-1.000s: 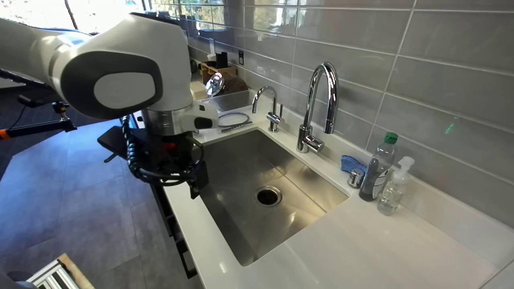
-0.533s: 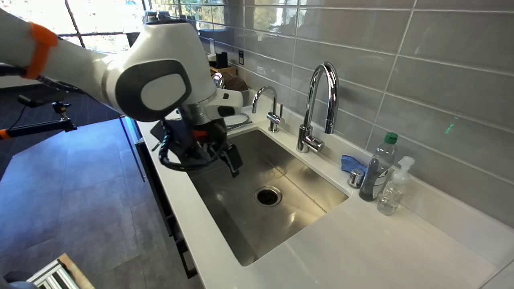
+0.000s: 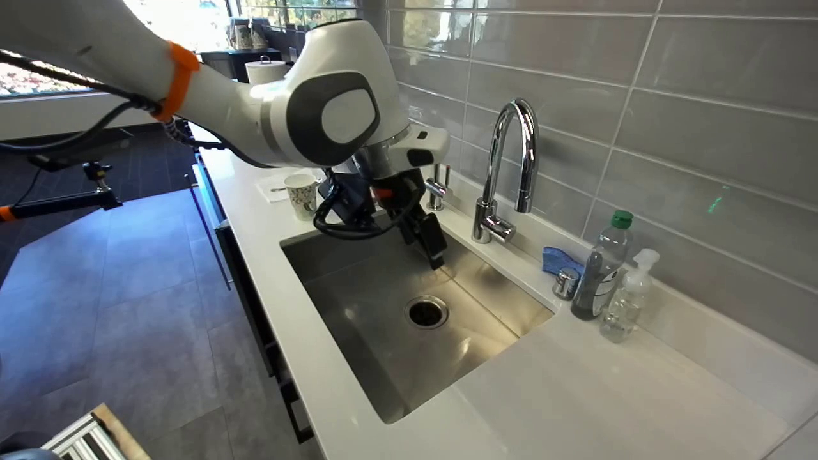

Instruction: Move the bottle with a green cup to the right closer to the edge

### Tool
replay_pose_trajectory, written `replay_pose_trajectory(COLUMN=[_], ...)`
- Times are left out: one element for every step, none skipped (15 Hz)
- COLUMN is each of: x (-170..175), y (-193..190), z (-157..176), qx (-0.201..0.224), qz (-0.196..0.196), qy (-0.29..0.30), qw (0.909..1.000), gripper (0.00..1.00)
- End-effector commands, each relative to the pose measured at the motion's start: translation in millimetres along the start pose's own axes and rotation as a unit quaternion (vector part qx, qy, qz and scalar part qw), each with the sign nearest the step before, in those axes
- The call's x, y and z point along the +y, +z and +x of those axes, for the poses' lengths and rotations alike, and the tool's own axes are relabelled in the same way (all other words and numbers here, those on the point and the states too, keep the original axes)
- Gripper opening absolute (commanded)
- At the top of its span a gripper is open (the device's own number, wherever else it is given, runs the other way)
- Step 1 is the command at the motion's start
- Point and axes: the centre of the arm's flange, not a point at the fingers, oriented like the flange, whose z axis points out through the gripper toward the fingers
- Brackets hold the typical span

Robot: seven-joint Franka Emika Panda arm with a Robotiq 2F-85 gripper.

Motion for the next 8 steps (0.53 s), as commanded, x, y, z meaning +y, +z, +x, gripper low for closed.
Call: replay_pose_trajectory(x=[-0.6,-1.3,-1.8,0.4,3.6,9.0,16.0,24.9], y=[1.0,1.3,1.2,-0.8,-2.0,-2.3,-2.4,-2.5], z=[1.3,1.6,1.6,5.6,12.3,24.8,37.2,51.6], qx=[-0.001,-0.001,-0.001,-0.004,-0.010,-0.013,-0.021,-0.030], qz=[0.000,0.000,-0.001,-0.002,-0.007,-0.018,-0.025,-0.026], qy=[0.002,0.003,0.004,0.000,-0.006,-0.003,-0.001,-0.005], qw=[1.0000,1.0000,1.0000,1.0000,0.9999,0.9997,0.9995,0.9992], gripper=[1.00,1.00,1.00,1.00,1.00,1.00,1.00,1.00])
